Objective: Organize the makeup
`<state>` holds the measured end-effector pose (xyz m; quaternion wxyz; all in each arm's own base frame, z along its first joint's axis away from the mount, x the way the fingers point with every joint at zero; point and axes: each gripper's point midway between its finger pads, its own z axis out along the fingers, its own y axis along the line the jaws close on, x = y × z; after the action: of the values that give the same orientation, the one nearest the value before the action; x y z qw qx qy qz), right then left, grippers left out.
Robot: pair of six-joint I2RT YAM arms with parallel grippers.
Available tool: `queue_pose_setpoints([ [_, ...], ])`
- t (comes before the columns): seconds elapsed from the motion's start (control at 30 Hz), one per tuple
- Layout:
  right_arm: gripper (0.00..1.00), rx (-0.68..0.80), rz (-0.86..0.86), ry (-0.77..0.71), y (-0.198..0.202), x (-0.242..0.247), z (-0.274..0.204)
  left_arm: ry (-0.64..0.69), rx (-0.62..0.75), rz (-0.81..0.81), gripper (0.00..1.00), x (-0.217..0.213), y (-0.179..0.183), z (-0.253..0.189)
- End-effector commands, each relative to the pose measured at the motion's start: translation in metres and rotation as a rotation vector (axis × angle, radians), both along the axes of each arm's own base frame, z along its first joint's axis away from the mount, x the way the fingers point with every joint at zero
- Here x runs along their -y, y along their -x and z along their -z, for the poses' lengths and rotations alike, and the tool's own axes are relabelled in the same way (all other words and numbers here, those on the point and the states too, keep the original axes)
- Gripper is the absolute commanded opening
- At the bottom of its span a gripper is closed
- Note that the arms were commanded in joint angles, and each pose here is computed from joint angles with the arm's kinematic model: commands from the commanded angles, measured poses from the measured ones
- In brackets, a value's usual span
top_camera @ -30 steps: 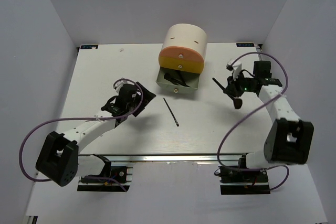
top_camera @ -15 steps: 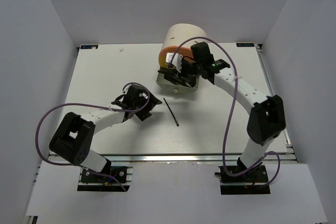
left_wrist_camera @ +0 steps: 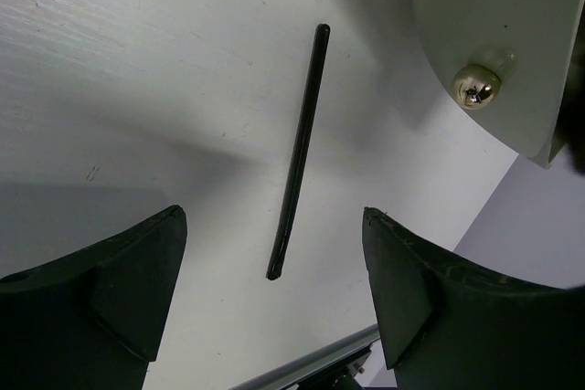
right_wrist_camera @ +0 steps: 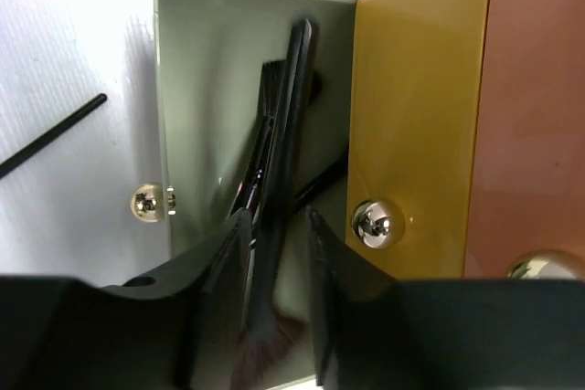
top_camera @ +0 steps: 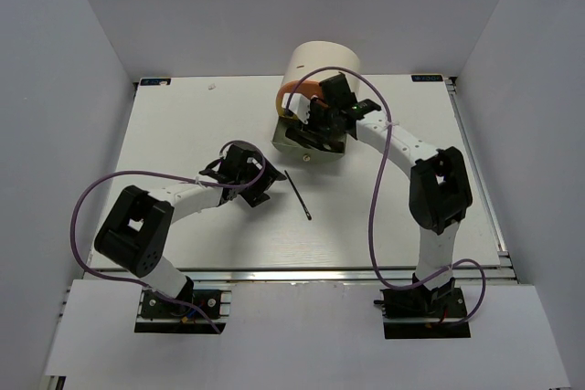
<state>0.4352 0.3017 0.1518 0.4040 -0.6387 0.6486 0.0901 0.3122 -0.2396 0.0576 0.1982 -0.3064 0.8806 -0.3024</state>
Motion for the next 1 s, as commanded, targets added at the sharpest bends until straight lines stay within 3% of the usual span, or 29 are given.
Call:
queue_pose_setpoints([
  [0.0, 0.43, 0.017, 0.053, -0.010, -0.004, 0.005, -0.009, 0.014, 0.024, 0.010, 0.86, 0.002, -0.004, -0.013],
  [0.2, 0.47, 0.010, 0.099, -0.059, -0.006, 0.002, -0.033, 0.005, 0.031, 0.024, 0.83, 0.003, -0.005, -0.015],
  [0.27, 0.45, -0.012, 0.110, -0.115, 0.002, -0.001, -0.052, -0.001, 0.033, 0.024, 0.80, 0.002, -0.005, -0.017],
  [0.37, 0.35, -0.119, 0.066, -0.217, 0.038, -0.007, -0.076, -0.034, 0.056, 0.020, 0.71, -0.004, -0.005, -0.024],
  [0.4, 0.18, -0.189, 0.052, -0.223, 0.055, -0.009, -0.065, -0.059, 0.069, 0.012, 0.64, -0.010, -0.007, -0.026],
  [0.43, 0.09, -0.248, 0.035, -0.243, 0.071, -0.013, -0.064, -0.067, 0.082, 0.008, 0.36, -0.013, -0.006, -0.029],
  [0.47, 0.00, -0.342, 0.045, -0.233, 0.096, -0.018, -0.056, -0.071, 0.114, 0.002, 0.18, -0.019, -0.008, -0.039],
  [0.5, 0.00, -0.411, 0.051, -0.191, 0.114, -0.018, -0.037, -0.086, 0.115, -0.004, 0.07, -0.024, -0.006, -0.040],
  [0.57, 0.00, -0.512, 0.096, -0.144, 0.142, -0.017, -0.013, -0.123, 0.144, -0.042, 0.00, -0.039, -0.009, -0.046],
  [0.63, 0.00, -0.553, 0.144, -0.082, 0.166, -0.014, 0.023, -0.145, 0.179, -0.075, 0.00, -0.056, -0.009, -0.059],
  [0.67, 0.05, -0.544, 0.163, -0.075, 0.170, -0.014, 0.028, -0.153, 0.183, -0.082, 0.01, -0.062, -0.007, -0.060],
  [0.7, 0.20, -0.515, 0.203, -0.062, 0.169, -0.016, 0.036, -0.157, 0.206, -0.101, 0.05, -0.074, -0.006, -0.070],
  [0.73, 0.25, -0.529, 0.231, -0.027, 0.173, -0.012, 0.050, -0.165, 0.216, -0.114, 0.11, -0.080, -0.006, -0.073],
  [0.77, 0.33, -0.533, 0.252, -0.009, 0.173, -0.012, 0.056, -0.182, 0.212, -0.133, 0.26, -0.091, -0.003, -0.071],
  [0.83, 0.40, -0.560, 0.324, 0.037, 0.172, -0.008, 0.073, -0.188, 0.257, -0.167, 0.39, -0.104, 0.000, -0.086],
  [0.87, 0.44, -0.565, 0.345, 0.052, 0.173, -0.007, 0.080, -0.201, 0.254, -0.182, 0.52, -0.110, 0.004, -0.084],
  [0.97, 0.48, -0.550, 0.416, 0.100, 0.170, -0.004, 0.100, -0.205, 0.295, -0.227, 0.59, -0.122, 0.012, -0.096],
])
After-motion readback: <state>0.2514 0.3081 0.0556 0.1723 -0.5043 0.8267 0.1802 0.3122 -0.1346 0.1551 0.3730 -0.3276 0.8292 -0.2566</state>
